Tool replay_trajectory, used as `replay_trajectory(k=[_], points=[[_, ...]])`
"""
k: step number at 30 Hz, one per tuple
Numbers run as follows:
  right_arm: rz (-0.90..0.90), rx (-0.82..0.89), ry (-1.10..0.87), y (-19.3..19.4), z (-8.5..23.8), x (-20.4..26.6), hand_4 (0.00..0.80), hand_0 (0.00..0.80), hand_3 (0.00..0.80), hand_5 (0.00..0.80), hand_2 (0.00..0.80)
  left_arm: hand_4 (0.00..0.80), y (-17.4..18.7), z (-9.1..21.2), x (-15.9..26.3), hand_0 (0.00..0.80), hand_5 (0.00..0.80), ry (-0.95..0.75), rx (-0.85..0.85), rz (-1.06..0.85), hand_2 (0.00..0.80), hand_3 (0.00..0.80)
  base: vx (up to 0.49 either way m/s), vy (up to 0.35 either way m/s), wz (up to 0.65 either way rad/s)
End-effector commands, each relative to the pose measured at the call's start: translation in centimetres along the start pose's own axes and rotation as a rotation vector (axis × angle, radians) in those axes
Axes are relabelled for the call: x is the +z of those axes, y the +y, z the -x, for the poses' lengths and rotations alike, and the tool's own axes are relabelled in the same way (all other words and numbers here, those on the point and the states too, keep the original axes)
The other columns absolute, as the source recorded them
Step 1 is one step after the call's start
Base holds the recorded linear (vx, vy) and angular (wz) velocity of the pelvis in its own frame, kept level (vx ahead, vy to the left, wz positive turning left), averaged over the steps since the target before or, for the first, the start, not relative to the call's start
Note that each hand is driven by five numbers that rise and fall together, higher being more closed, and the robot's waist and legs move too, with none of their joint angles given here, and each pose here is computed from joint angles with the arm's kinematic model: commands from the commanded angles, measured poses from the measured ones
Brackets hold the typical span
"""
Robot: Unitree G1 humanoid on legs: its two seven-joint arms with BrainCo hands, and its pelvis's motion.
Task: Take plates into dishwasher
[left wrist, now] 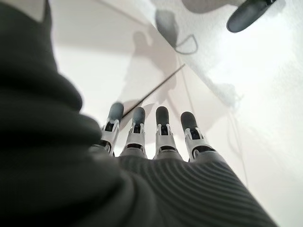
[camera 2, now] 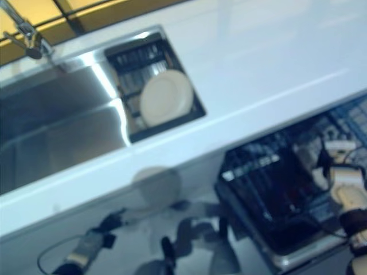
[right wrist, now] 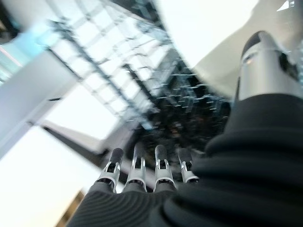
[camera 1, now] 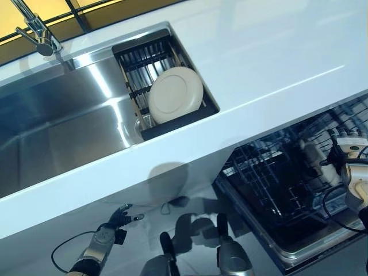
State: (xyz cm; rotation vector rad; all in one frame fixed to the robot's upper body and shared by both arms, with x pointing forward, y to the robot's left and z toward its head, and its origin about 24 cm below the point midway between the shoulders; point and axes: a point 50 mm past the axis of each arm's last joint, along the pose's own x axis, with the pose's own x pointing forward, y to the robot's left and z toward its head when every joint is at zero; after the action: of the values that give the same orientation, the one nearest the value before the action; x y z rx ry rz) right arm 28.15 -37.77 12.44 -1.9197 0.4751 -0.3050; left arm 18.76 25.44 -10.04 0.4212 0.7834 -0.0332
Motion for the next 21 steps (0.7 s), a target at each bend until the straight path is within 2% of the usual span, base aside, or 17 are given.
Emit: replay_trajectory(k=[1,5,14,18,21], points=[[0.009,-0.036,0.050,-1.5,0.0,-1.6,0.000,0.000,0.000,0.000,0.000,0.000,0.9,0.0,0.1,0.000,0.000,-0.005,0.013,-0.073,0.000,0.000,0.090,0.082,-0.07],[-0.036,-0.031,0.079,-2.1,0.5,-2.9,0.000,0.000,0.000,0.000,0.000,0.000,0.9,0.2,-0.6,0.000,0.000,0.019,-0.001,-0.083,0.000,0.000,0.082,0.099,-0.17],[-0.196,-0.099,0.170,-7.0,0.6,-7.4,0.000,0.000,0.000,0.000,0.000,0.000,1.3,0.7,-1.8,0.000,0.000,0.053,-0.005,-0.086,0.000,0.000,0.043,0.077,-0.03],[-0.222,-0.180,0.272,-10.0,0.5,-11.1,0.000,0.000,0.000,0.000,0.000,0.000,1.6,0.8,-2.1,0.000,0.000,0.056,0.000,-0.074,0.000,0.000,0.022,0.029,-0.08],[-0.230,-0.357,0.286,-15.2,0.7,-13.4,0.000,0.000,0.000,0.000,0.000,0.000,1.8,0.8,-2.0,0.000,0.000,0.054,-0.002,-0.079,0.000,0.000,0.007,0.001,-0.01]])
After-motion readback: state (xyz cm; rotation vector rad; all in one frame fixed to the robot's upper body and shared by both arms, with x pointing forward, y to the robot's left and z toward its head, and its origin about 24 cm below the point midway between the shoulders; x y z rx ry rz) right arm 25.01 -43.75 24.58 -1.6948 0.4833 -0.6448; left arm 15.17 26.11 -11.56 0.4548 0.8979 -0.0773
